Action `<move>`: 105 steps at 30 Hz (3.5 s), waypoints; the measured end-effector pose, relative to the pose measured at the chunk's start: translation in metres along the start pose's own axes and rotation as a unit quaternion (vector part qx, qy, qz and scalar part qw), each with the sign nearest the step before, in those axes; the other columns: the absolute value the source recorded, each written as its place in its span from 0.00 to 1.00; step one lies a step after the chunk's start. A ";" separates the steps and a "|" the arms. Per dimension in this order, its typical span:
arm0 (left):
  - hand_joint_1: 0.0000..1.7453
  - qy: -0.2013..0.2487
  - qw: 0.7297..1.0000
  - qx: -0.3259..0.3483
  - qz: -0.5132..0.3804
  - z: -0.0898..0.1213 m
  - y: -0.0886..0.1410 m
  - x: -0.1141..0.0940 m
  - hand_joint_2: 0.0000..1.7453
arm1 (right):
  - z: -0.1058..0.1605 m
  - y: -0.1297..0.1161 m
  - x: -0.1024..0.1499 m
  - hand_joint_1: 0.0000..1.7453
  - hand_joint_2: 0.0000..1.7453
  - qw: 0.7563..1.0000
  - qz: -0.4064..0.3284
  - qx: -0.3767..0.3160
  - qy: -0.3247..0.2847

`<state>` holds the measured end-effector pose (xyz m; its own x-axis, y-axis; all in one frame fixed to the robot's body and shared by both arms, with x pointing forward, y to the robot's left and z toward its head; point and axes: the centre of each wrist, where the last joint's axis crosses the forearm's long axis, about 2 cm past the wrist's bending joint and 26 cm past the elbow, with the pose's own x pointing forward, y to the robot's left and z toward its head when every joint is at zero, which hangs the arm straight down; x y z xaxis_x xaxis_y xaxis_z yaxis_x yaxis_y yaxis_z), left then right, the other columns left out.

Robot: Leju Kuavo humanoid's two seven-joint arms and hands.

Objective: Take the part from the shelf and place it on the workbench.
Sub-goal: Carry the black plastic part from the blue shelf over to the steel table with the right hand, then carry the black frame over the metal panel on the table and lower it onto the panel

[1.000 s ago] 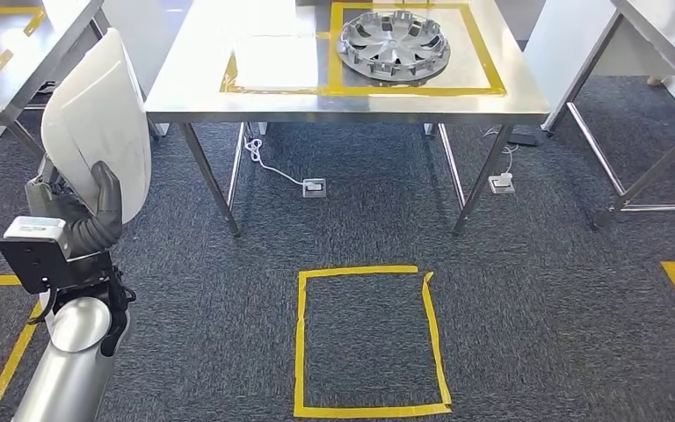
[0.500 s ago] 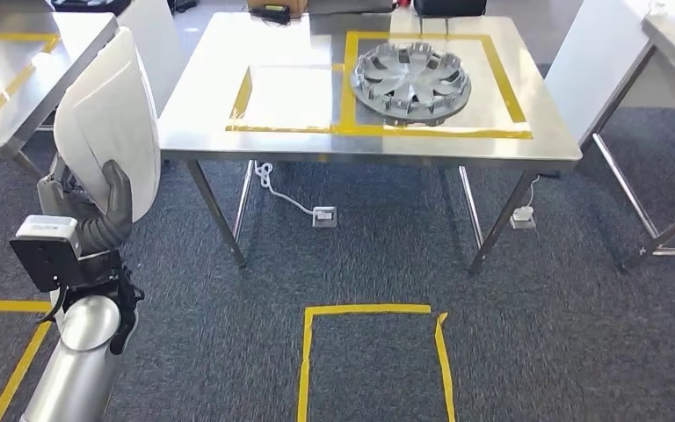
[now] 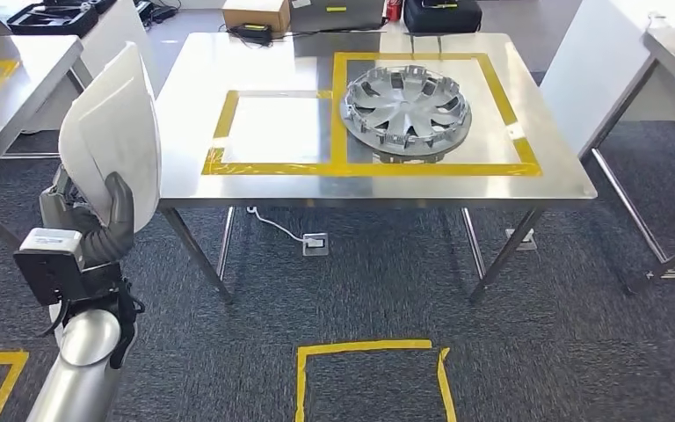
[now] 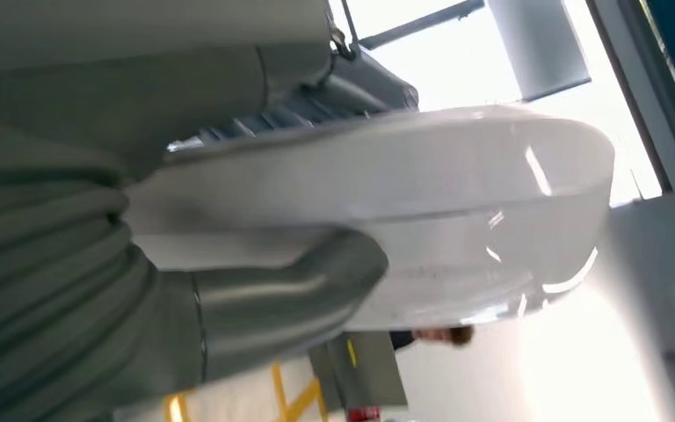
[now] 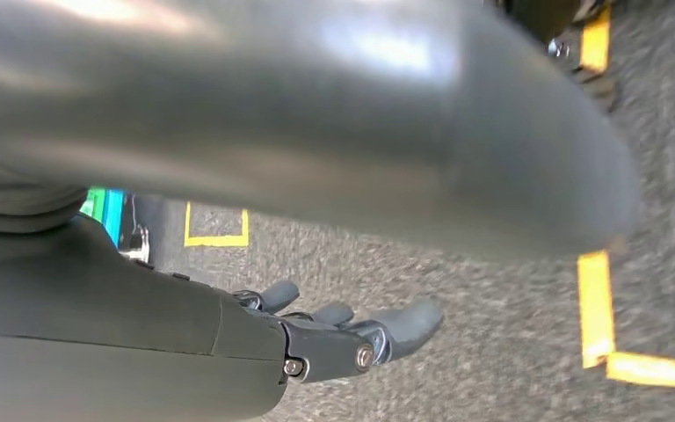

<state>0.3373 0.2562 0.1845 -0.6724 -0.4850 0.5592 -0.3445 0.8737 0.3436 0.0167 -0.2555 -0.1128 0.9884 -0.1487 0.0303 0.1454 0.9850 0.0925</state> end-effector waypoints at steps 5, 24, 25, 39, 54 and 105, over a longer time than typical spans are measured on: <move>1.00 -0.005 1.000 0.001 0.000 -0.001 0.000 0.002 1.00 | 0.000 -0.001 0.005 0.00 0.00 1.000 0.003 -0.001 -0.002; 1.00 0.013 0.999 -0.038 -0.009 0.000 -0.004 -0.001 1.00 | 0.000 0.002 0.007 0.00 0.00 1.000 0.005 0.000 0.004; 1.00 0.019 0.998 -0.055 -0.016 0.002 -0.006 -0.004 1.00 | 0.000 0.002 0.006 0.00 0.00 1.000 0.005 0.000 0.005; 1.00 0.040 0.980 -0.193 -0.031 0.012 -0.064 -0.017 1.00 | 0.000 0.004 0.011 0.00 0.00 1.000 0.006 0.001 0.007; 1.00 0.052 0.976 -0.210 -0.034 0.017 -0.070 -0.022 1.00 | 0.000 0.006 0.010 0.00 0.00 1.000 0.015 0.005 0.011; 1.00 0.099 0.938 -0.279 -0.182 -0.066 -0.058 -0.071 1.00 | 0.001 0.004 0.017 0.00 0.00 0.998 0.065 0.009 0.009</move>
<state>0.4482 0.2376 0.1754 -0.4227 -0.7935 0.4378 -0.0950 0.5192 0.8493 0.0339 -0.2540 -0.1114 0.9995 -0.0176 0.0249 0.0148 0.9942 0.1069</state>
